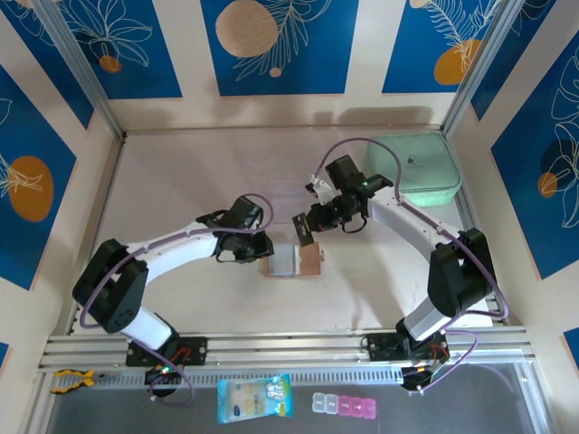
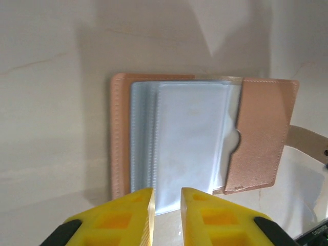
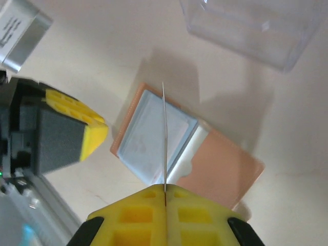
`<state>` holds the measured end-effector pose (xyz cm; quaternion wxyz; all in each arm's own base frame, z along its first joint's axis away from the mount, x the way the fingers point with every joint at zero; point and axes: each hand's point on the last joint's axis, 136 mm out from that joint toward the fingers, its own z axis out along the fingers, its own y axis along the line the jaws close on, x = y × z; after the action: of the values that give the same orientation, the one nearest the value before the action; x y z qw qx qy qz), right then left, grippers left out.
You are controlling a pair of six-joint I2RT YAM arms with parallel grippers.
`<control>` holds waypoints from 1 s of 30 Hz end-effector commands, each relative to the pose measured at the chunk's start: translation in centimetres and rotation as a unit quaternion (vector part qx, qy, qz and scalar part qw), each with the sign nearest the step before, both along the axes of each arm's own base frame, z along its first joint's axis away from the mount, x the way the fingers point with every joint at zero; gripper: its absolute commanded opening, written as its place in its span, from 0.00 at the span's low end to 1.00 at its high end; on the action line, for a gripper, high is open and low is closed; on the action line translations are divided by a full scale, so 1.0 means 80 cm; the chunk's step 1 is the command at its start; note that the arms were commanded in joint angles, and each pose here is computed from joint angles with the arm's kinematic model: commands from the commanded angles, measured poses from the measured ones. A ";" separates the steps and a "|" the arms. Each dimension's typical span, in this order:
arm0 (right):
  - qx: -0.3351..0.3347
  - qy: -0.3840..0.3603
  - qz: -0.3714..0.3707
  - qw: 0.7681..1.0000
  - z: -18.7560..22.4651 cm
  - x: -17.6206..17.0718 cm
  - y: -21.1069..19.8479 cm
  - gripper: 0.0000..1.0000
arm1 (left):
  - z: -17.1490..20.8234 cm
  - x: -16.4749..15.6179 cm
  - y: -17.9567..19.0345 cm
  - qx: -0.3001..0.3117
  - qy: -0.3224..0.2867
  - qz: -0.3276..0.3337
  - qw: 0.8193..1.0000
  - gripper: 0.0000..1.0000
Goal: Take the credit cards out of the card holder
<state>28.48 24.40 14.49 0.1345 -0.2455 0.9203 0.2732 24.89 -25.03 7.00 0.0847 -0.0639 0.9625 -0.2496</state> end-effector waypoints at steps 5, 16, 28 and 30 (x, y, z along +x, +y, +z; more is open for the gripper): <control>-0.085 -0.114 0.222 0.965 0.006 0.006 -0.002 0.00 | 0.007 0.008 0.038 -0.003 -0.019 0.052 0.998 0.24; -0.134 -0.188 0.324 0.918 0.014 0.075 0.011 0.00 | 0.001 0.002 0.043 -0.035 -0.020 0.076 0.996 0.24; -0.150 -0.173 0.374 0.899 -0.010 0.121 0.023 0.00 | 0.011 0.005 0.063 -0.026 -0.035 0.092 0.995 0.23; -0.149 -0.173 0.380 0.896 -0.012 0.126 0.026 0.00 | 0.012 0.006 0.064 -0.027 -0.036 0.093 0.995 0.23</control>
<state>38.84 26.58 13.12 0.1508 -0.6206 0.7615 0.1104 25.46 -20.76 8.36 0.1384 -0.1326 0.9419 -0.2757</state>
